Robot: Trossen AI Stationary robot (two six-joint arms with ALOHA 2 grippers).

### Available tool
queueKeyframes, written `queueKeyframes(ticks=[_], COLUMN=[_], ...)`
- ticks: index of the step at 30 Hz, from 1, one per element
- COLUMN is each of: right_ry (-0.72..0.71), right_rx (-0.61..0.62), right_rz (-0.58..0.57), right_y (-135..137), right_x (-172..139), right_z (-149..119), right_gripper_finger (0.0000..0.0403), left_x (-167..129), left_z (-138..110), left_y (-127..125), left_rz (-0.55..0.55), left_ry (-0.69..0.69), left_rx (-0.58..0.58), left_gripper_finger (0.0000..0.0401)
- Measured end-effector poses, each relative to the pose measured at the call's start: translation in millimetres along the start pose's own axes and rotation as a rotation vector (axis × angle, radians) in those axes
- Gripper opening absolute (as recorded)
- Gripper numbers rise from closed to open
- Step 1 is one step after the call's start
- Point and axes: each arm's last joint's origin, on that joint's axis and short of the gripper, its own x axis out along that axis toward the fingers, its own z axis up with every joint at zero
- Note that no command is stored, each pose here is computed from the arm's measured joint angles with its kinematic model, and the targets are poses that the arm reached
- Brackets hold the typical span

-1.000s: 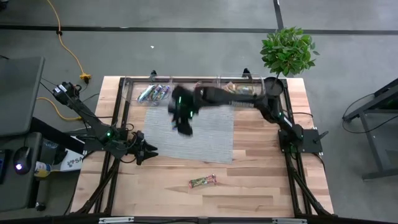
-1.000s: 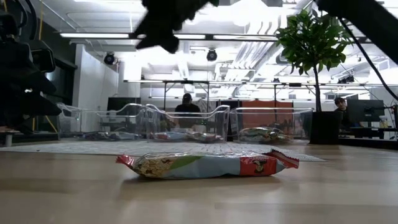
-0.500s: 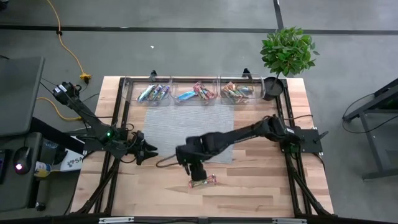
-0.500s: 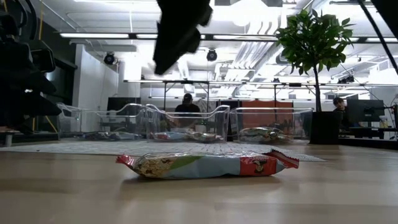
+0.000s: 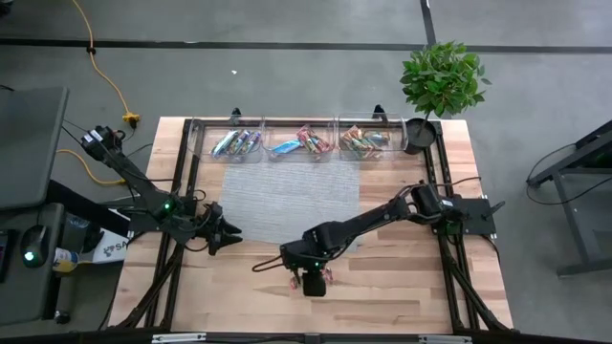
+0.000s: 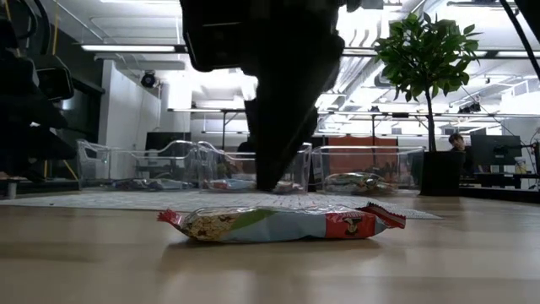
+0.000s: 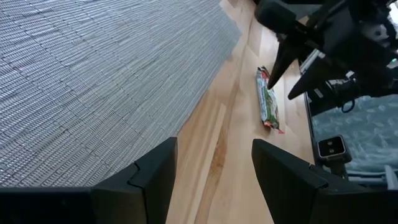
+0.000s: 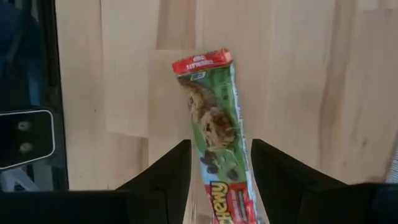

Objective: Pick and place Granola Bars by type
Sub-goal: Put the red granola bar into the middle transparent bin

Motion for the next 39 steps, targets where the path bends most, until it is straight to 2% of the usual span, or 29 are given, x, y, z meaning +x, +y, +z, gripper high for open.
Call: queueKeyframes(ticks=[13, 20, 27, 32, 39], right_ry=[0.025, 0.017, 0.026, 0.007, -0.023], right_rx=[-0.019, -0.004, -0.014, -0.018, -0.093], right_rz=[-0.012, 0.069, 0.113, 0.072, -0.005], right_y=[6, -3, -7, -12, -12], right_x=[15, 12, 10, 9, 9], right_z=[-13, -6, -4, -3, -2], right_gripper_finger=[0.0152, 0.0153, 0.0193, 0.0214, 0.0216], left_x=[0, 0, 0, 0, 0], left_z=[0, -1, -1, -1, -1], left_y=[0, 0, 1, 1, 1], left_rz=[-0.006, -0.005, 0.0, 0.0, 0.001], left_ry=[0.014, 0.022, 0.023, 0.021, 0.02], left_rx=[0.0, 0.003, 0.006, 0.005, 0.004], left_gripper_finger=[0.0206, 0.0206, 0.0206, 0.0206, 0.0206])
